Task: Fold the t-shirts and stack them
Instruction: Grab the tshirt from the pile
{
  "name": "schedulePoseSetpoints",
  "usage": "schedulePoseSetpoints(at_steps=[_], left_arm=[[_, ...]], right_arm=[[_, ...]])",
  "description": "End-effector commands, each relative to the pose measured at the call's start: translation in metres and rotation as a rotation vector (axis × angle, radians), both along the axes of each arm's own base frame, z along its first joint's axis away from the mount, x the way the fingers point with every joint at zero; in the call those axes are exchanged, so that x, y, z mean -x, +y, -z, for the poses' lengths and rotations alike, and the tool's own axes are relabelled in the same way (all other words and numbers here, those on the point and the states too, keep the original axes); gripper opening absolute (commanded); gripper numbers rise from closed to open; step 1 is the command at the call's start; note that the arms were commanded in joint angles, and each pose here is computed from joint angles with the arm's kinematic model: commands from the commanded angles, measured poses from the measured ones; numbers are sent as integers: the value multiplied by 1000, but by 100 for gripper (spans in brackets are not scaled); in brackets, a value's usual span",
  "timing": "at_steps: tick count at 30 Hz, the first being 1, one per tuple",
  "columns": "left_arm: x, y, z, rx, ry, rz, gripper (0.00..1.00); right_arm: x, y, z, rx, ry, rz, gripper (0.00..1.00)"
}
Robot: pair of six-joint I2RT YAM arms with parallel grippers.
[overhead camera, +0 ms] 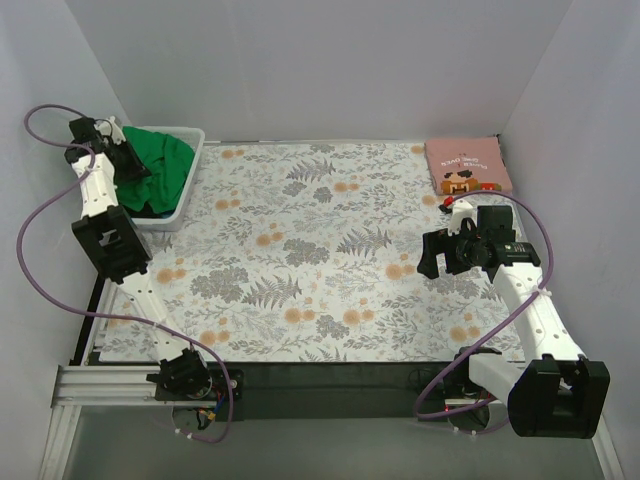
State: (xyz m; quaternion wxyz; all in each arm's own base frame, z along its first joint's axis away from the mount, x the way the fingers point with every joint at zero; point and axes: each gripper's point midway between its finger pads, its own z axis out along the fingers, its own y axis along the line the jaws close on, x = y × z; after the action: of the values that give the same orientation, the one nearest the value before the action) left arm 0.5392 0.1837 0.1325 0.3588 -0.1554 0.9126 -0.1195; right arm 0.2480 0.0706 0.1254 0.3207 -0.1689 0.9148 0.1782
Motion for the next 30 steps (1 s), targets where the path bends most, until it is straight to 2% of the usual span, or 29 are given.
schedulePoseSetpoints(at_steps=[1, 8, 15, 21, 24, 30], left_arm=[[-7, -17, -96, -16, -195, 36, 0], [0, -23, -229, -115, -502, 3, 0], [2, -35, -297, -104, -697, 13, 0], [1, -44, -338, -97, -820, 53, 0], [13, -70, -367, -43, -904, 144, 0], [56, -168, -430, 16, -1033, 338, 0]], right_arm=[[-4, 3, -6, -13, -33, -15, 98], [-4, 2, -7, -12, -40, -16, 98], [-4, 2, -9, -12, -51, -16, 98], [-4, 2, -9, -12, -50, -14, 98], [-4, 3, -9, -13, -49, -15, 98], [-4, 2, -10, -12, -56, -11, 98]])
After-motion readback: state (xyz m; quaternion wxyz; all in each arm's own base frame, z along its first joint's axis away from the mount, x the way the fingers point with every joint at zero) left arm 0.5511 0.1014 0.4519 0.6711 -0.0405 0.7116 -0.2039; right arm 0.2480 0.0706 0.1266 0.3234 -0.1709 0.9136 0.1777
